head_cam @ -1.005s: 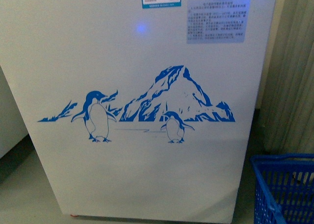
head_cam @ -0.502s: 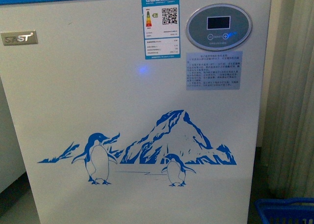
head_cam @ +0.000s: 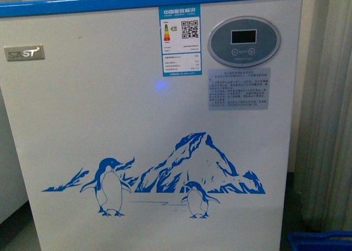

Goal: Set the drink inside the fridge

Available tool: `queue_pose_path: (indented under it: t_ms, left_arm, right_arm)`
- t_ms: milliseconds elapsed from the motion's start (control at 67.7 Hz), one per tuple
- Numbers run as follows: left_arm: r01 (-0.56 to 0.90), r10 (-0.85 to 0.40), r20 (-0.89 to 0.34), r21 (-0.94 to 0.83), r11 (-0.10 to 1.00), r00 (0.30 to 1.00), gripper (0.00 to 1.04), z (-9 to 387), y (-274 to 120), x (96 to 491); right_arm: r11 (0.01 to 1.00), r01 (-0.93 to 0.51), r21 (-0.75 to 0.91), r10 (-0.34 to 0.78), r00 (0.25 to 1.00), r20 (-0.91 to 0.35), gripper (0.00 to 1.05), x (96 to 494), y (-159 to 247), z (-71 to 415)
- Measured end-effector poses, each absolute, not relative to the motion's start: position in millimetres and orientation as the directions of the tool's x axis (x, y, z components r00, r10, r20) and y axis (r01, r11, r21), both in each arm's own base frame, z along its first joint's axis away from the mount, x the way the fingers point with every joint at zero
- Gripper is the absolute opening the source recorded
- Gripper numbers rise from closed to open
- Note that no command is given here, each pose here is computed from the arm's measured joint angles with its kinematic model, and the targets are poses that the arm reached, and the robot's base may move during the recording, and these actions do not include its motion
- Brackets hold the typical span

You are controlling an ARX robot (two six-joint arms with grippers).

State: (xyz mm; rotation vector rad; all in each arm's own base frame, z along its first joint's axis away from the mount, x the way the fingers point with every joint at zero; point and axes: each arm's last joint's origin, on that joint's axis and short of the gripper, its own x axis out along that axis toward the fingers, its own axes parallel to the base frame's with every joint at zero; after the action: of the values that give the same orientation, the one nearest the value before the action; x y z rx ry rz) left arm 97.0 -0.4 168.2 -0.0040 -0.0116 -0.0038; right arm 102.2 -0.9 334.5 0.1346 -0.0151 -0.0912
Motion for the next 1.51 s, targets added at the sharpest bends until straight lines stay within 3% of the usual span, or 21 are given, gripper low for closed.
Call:
queue_pose_path:
  t_ms: [1182, 1315, 1404, 1507]
  left_arm:
    - [0.002, -0.002, 0.009, -0.009, 1.0, 1.0, 0.97, 168.3, -0.4, 97.0]
    - [-0.06, 0.002, -0.327, -0.17, 0.984, 0.945, 0.97, 168.8, -1.8, 106.9]
    - [-0.021, -0.071, -0.378, -0.235, 0.972, 0.923, 0.97, 174.4, -4.4, 124.6]
    - [0.094, -0.163, -0.322, -0.218, 0.971, 0.933, 0.97, 197.1, -8.6, 160.3]
  right_arm:
    - [0.987, 0.089, 0.131, -0.09, 0.996, 0.0, 0.4, 103.6, -0.6, 332.4]
    - [0.987, 0.09, 0.131, -0.091, 0.996, 0.0, 0.4, 103.6, -0.6, 332.4]
    - [0.988, 0.087, 0.13, -0.088, 0.996, 0.0, 0.4, 103.6, -0.5, 332.4]
    - [0.988, 0.088, 0.13, -0.088, 0.996, 0.0, 0.4, 103.6, -0.5, 332.4]
